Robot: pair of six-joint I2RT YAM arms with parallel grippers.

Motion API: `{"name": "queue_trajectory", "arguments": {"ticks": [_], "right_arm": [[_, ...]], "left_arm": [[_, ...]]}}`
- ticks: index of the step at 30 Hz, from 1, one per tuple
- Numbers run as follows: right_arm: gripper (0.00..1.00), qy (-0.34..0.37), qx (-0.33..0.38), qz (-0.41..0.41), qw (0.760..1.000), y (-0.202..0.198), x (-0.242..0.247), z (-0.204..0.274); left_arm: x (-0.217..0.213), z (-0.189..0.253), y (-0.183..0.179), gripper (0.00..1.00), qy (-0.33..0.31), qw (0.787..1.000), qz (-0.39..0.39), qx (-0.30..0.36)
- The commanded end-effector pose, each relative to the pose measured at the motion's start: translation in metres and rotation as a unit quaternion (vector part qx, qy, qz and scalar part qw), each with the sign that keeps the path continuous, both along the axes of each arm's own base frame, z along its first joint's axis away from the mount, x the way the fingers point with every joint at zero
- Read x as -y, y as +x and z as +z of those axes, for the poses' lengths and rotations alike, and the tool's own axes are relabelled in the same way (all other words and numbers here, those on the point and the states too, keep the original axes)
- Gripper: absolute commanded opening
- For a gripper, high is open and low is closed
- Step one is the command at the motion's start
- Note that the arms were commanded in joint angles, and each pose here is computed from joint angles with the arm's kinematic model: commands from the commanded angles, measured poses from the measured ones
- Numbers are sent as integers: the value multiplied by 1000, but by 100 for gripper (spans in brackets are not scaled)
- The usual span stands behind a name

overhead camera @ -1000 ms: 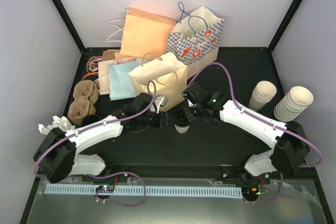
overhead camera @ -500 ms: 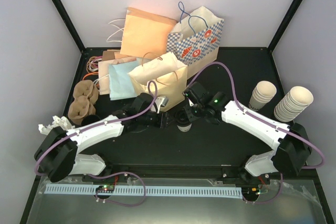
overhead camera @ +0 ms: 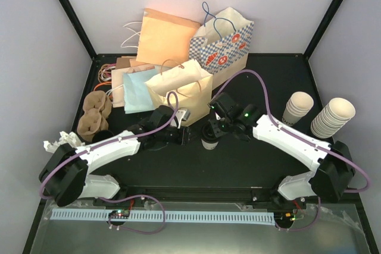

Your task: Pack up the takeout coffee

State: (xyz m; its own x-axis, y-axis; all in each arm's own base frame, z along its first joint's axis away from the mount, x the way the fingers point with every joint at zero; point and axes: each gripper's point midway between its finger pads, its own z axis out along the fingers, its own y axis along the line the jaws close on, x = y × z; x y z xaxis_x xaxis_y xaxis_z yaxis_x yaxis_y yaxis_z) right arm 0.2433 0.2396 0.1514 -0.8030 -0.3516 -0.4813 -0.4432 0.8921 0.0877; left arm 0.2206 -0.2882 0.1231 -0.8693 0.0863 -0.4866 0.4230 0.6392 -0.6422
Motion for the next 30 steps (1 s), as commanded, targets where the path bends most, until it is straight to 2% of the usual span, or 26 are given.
{"name": "queue_trajectory", "arguments": {"ticks": [1, 5, 9, 16, 19, 20, 22, 23, 30], "right_arm": [[49, 11, 29, -2, 1000, 2, 2, 19], [53, 5, 43, -14, 999, 6, 8, 23], [55, 13, 86, -33, 996, 13, 16, 45], [54, 122, 184, -37, 975, 15, 14, 100], [55, 165, 214, 0, 963, 8, 6, 98], [56, 166, 213, 10, 963, 5, 6, 91], [67, 171, 212, 31, 962, -3, 5, 93], [69, 171, 208, 39, 962, -6, 4, 92], [74, 103, 128, 82, 983, -16, 0, 54]], "left_arm": [[2, 5, 4, 34, 2, 1000, 0, 11], [0, 18, 5, 34, -7, 1000, 3, 26], [-2, 26, 6, 34, -13, 999, 8, 46], [-7, 49, 2, 34, -38, 995, 6, 89], [-10, 52, 0, 37, -52, 993, 10, 104], [-11, 52, -1, 38, -55, 993, 10, 105], [-11, 51, -2, 39, -57, 993, 9, 105], [-10, 49, -2, 39, -55, 993, 7, 102], [-7, 31, 1, 36, -38, 997, 9, 73]]}}
